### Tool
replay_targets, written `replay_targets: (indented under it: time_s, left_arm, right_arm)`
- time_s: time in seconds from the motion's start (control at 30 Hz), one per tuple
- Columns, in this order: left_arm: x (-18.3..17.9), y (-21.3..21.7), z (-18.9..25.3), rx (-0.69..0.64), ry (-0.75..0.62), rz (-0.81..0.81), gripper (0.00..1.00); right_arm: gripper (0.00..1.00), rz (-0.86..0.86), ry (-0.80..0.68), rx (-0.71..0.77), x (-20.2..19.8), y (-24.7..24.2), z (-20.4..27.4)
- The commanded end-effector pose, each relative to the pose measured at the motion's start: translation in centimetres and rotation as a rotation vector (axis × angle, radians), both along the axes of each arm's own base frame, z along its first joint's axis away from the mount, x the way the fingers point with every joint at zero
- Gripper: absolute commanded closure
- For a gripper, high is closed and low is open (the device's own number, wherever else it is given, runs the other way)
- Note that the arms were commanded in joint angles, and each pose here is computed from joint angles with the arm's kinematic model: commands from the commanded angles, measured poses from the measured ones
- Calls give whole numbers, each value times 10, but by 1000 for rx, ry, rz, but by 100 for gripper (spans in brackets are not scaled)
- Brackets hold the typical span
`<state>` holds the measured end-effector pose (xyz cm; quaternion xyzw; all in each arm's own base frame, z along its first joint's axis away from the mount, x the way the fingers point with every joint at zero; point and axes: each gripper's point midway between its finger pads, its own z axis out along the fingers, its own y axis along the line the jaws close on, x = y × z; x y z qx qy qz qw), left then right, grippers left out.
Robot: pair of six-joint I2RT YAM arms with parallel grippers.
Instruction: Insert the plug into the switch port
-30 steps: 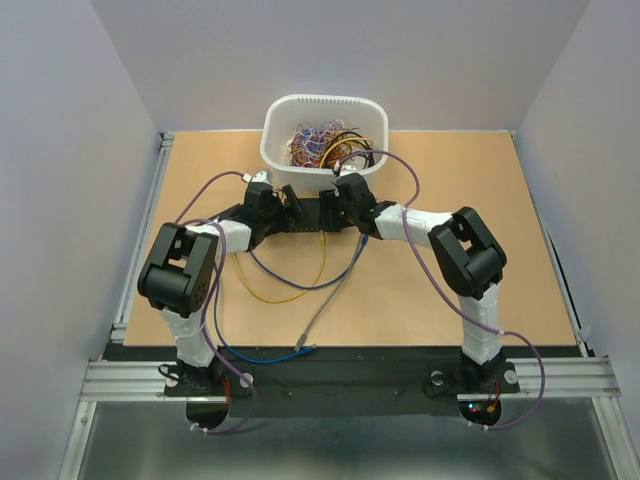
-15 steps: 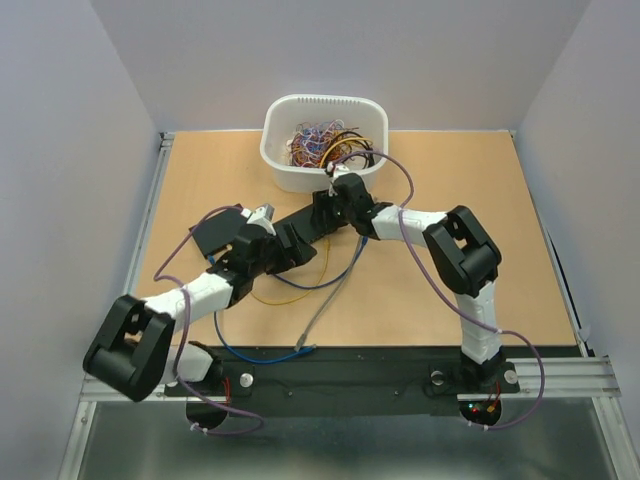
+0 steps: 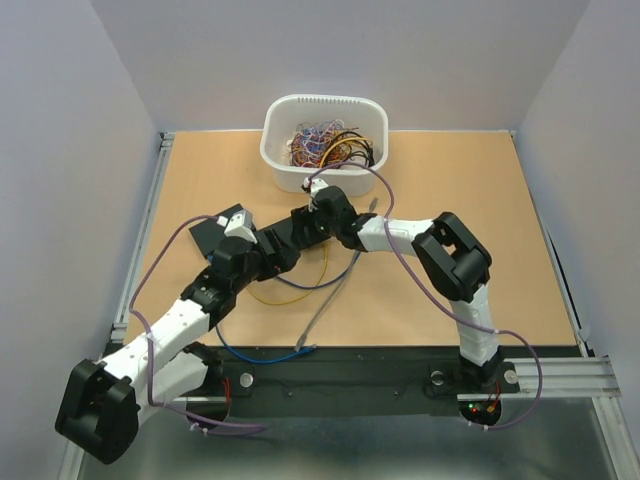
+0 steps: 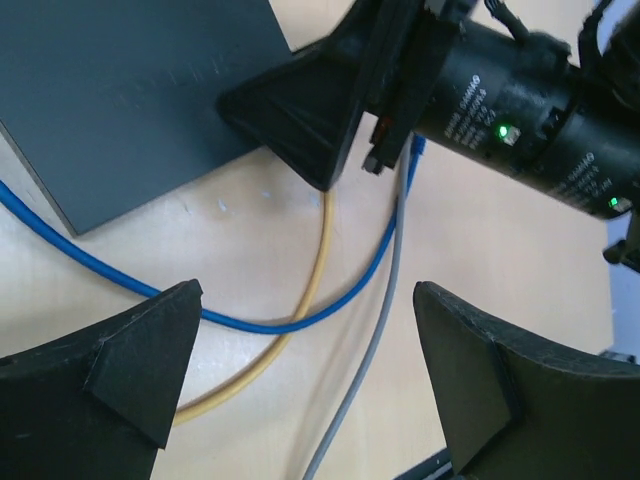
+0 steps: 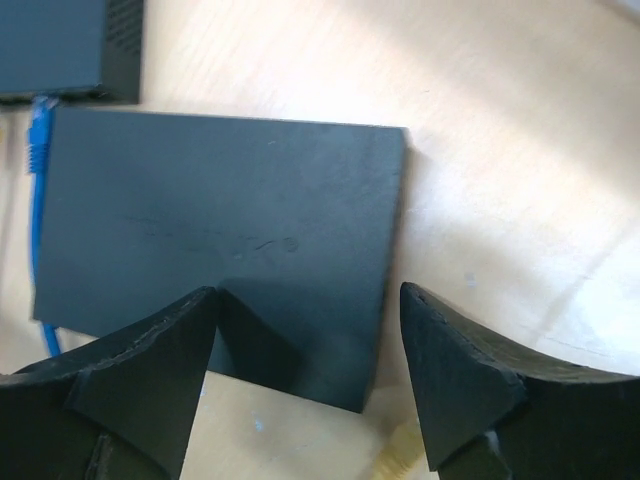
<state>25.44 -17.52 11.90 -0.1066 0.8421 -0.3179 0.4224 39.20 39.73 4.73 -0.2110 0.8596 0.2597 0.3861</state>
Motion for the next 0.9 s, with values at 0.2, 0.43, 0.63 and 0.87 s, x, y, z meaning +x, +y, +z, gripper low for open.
replay_targets:
  time_s: [0.2,0.43,0.63,0.87]
  left_arm:
    - [85,7,54,127,-127,128,1]
    - [151,17,24,183,-8,195,1]
    - [185,26,-31,238,144,197,1]
    - [177,25,-51,240,192,180,1]
  right_arm:
    - [18,-287,-205,-27,5,-75,89]
    - [18,-384,-60,91,-71,-130,80]
    - [29,-203,100,131,-150,-114,60]
    - [30,-153,215,144,-196,-93,46]
